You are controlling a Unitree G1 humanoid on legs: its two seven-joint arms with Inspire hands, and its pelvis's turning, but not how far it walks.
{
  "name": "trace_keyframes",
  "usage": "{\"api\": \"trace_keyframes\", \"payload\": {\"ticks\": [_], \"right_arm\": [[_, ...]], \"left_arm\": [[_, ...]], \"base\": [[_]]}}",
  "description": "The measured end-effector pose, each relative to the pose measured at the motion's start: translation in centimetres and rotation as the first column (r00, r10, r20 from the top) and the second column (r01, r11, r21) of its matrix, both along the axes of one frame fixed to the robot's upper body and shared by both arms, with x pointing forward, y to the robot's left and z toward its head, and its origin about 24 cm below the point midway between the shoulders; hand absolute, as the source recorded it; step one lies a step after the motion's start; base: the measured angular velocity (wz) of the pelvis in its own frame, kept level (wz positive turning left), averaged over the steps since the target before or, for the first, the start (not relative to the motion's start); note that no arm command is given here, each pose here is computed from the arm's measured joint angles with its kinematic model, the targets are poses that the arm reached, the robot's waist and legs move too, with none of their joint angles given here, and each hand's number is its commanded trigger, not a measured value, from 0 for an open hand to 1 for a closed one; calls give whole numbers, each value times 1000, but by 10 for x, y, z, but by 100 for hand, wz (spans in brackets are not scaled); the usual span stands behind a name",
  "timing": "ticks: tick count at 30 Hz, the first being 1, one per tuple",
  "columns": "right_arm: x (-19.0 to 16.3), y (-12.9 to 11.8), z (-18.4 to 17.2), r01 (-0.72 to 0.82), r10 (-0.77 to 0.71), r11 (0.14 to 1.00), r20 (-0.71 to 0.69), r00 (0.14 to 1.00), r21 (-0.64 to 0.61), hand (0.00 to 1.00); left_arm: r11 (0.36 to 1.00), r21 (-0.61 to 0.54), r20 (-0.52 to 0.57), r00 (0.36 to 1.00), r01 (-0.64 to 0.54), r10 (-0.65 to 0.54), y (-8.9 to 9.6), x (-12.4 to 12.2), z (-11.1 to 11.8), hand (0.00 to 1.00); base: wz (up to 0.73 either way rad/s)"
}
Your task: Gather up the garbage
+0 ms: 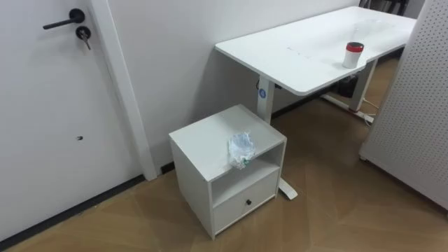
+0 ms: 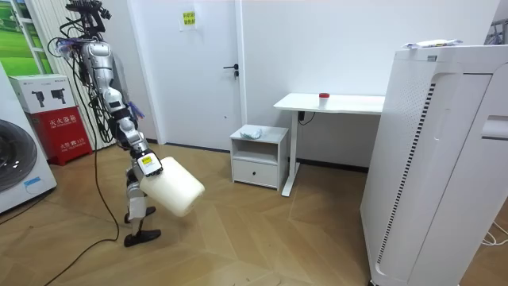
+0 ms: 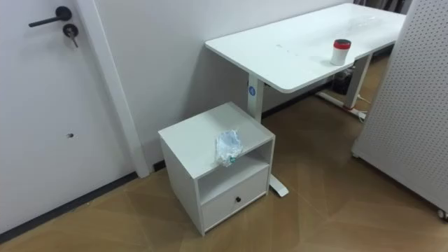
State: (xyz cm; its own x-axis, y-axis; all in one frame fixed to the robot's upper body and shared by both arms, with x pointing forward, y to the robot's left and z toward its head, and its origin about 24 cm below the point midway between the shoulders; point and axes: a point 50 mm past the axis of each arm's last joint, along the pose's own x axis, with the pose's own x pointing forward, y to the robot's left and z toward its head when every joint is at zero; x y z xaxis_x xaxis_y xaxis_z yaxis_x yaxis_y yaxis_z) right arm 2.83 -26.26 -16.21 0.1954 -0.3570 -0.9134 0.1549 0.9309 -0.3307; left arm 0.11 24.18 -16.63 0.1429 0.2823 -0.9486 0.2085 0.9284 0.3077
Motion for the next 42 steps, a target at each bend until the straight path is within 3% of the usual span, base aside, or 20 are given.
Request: {"api": "trace_keyframes", "payload": {"ticks": [20, 28, 36, 42], "right_arm": [[-2, -1, 0, 4, -4, 1000, -6, 1000, -1, 100], [-12, -1, -1, 2, -2, 1000, -59, 998, -2, 100], [-5, -4, 0, -104, 103, 994, -83, 991, -8, 100], [-14, -4, 0, -58, 59, 998, -101, 993, 5, 100]], "left_arm": [[1000, 14, 31, 1000, -3, 2, 3, 7, 2, 0], [1000, 5, 13, 1000, -3, 3, 3, 1, 1, 0], [1000, 16, -1, 1000, 17, -17, 8, 2, 2, 0], [1000, 7, -28, 1000, 12, -12, 8, -2, 2, 0]], "base": [[0], [-2], [-6], [1]]}}
